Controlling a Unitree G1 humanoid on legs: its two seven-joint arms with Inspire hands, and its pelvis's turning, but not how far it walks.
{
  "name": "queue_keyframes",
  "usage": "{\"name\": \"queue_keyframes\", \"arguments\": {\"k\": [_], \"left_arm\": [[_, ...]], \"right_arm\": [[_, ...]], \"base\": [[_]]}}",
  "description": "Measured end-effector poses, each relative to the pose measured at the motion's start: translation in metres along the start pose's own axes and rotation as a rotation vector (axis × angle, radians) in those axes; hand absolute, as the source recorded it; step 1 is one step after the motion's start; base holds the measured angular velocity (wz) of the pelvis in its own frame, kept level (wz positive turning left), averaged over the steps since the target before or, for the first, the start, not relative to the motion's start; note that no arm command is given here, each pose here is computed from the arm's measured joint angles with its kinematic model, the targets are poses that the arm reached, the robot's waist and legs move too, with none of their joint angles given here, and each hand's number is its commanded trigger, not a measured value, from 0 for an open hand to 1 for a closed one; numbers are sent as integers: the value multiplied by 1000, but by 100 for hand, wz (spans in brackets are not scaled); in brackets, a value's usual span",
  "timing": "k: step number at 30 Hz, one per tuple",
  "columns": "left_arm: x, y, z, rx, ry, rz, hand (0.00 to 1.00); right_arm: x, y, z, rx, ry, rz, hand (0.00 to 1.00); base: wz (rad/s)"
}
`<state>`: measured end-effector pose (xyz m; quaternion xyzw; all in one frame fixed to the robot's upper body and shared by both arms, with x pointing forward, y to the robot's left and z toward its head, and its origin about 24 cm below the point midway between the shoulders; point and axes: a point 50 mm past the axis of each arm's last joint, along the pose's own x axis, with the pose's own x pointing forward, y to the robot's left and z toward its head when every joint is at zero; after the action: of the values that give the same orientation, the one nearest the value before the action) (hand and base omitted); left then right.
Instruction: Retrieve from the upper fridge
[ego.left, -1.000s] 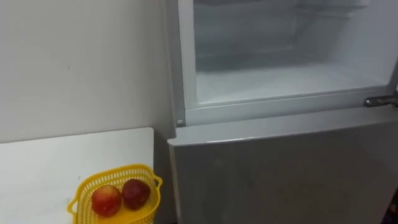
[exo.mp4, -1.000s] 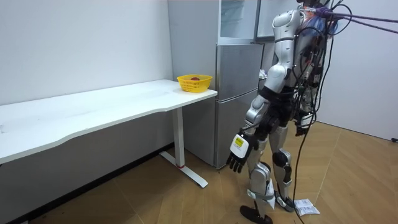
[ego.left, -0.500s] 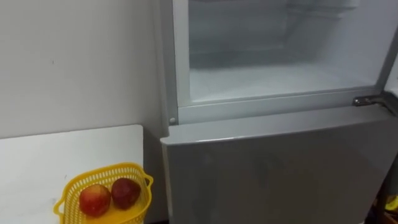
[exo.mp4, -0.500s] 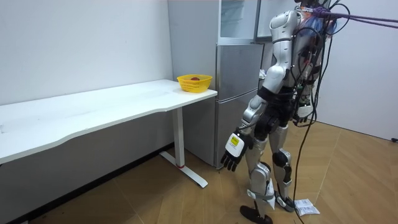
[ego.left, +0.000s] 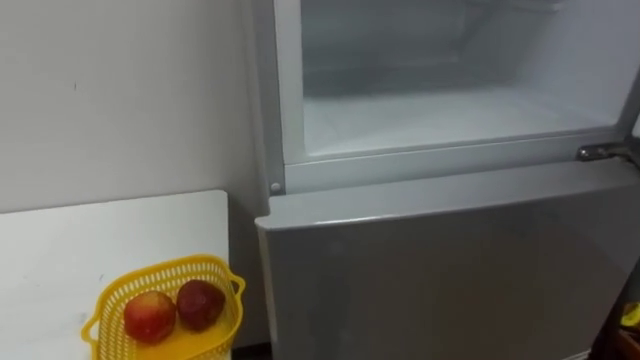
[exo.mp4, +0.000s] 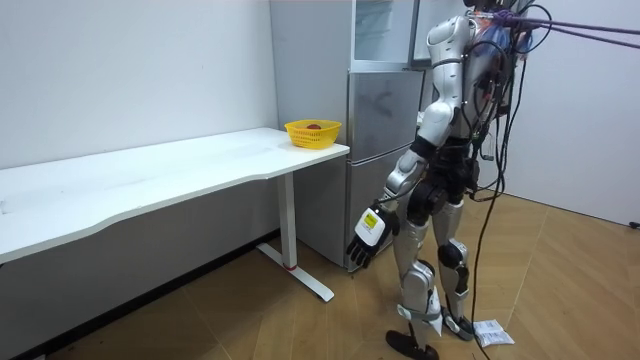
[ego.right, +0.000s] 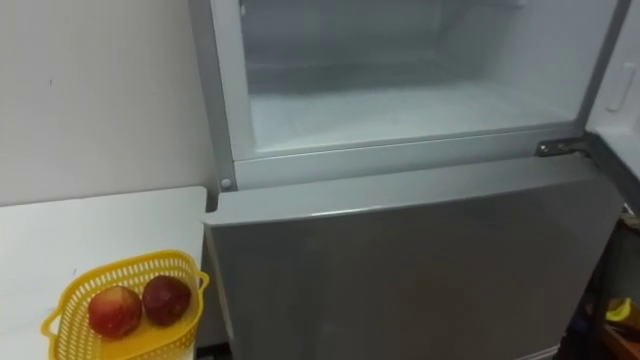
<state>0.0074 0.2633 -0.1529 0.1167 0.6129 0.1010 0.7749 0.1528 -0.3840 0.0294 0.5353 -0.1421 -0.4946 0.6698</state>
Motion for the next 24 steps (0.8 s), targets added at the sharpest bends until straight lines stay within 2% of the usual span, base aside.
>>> {"name": "queue_keyframes", "arguments": {"k": [7, 17, 24], "left_arm": [[-1, -1, -4, 0, -7, -4, 0], [-2, -4, -15, -1, 17, -14, 0], [-2, -4, -15, -2, 18, -14, 0]], "right_arm": [[-8, 26, -10, 11, 43, 221, 0], [-24, 60, -6, 58, 30, 532, 0], [-25, 63, -6, 54, 37, 593, 0]], "base": [[5], [-1], [0]]}}
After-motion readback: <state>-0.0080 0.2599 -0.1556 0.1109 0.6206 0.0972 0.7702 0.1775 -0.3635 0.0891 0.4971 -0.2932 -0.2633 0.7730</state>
